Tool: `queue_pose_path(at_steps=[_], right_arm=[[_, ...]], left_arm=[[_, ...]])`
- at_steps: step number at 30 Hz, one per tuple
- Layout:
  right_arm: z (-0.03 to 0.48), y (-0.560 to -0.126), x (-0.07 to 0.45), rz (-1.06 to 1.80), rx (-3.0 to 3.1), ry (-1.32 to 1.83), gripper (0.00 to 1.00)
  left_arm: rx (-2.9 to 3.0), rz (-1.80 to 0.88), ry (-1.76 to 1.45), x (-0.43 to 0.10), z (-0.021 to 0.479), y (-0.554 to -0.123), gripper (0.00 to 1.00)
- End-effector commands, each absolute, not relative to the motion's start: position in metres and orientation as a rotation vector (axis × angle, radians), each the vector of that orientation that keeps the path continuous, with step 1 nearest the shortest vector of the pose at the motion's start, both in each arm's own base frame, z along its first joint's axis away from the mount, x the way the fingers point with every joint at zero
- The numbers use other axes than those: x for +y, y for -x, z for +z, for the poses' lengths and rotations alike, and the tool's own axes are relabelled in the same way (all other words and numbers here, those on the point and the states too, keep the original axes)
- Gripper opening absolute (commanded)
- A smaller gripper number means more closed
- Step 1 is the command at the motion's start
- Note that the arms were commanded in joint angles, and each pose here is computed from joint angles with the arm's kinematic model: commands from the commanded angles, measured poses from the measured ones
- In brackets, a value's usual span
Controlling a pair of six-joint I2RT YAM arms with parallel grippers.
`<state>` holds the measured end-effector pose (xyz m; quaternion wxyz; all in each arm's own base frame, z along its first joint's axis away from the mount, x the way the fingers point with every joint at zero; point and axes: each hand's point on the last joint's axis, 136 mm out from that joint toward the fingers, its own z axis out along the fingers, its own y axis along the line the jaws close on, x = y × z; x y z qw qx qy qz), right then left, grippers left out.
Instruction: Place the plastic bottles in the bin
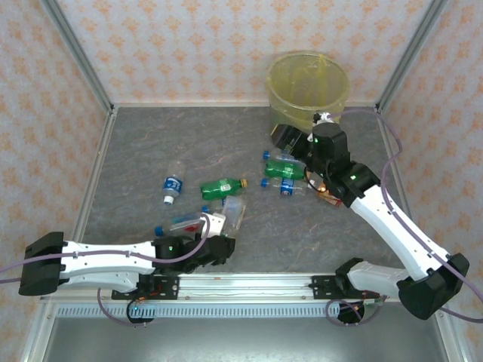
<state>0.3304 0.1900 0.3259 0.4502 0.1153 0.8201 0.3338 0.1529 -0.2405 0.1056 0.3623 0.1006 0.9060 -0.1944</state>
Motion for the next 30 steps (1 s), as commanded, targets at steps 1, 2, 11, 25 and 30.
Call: queue_pose_path(at_steps=[1, 2, 11, 25, 30], right_arm=[[0.342, -0.317, 0.223, 1.044, 2.009, -0.147, 0.91], [0.339, -0.315, 0.229, 1.068, 2.03, -0.115, 0.9], [0.321, -0.294, 0.252, 1.177, 2.138, 0.054, 0.89], [0.276, -0.265, 0.289, 1.262, 2.297, 0.238, 0.89], [0.268, -0.267, 0.296, 1.256, 2.316, 0.244, 0.84]], left_arm=[[2.235, -0.435, -0.275, -0.242, 0.138, -0.167, 0.37], [2.219, -0.434, -0.274, -0.245, 0.144, -0.17, 0.37], [2.114, -0.473, -0.237, -0.262, 0.197, -0.207, 0.38], [2.059, -0.496, -0.284, -0.276, 0.228, -0.224, 0.38], [2.046, -0.511, -0.287, -0.278, 0.234, -0.224, 0.38]])
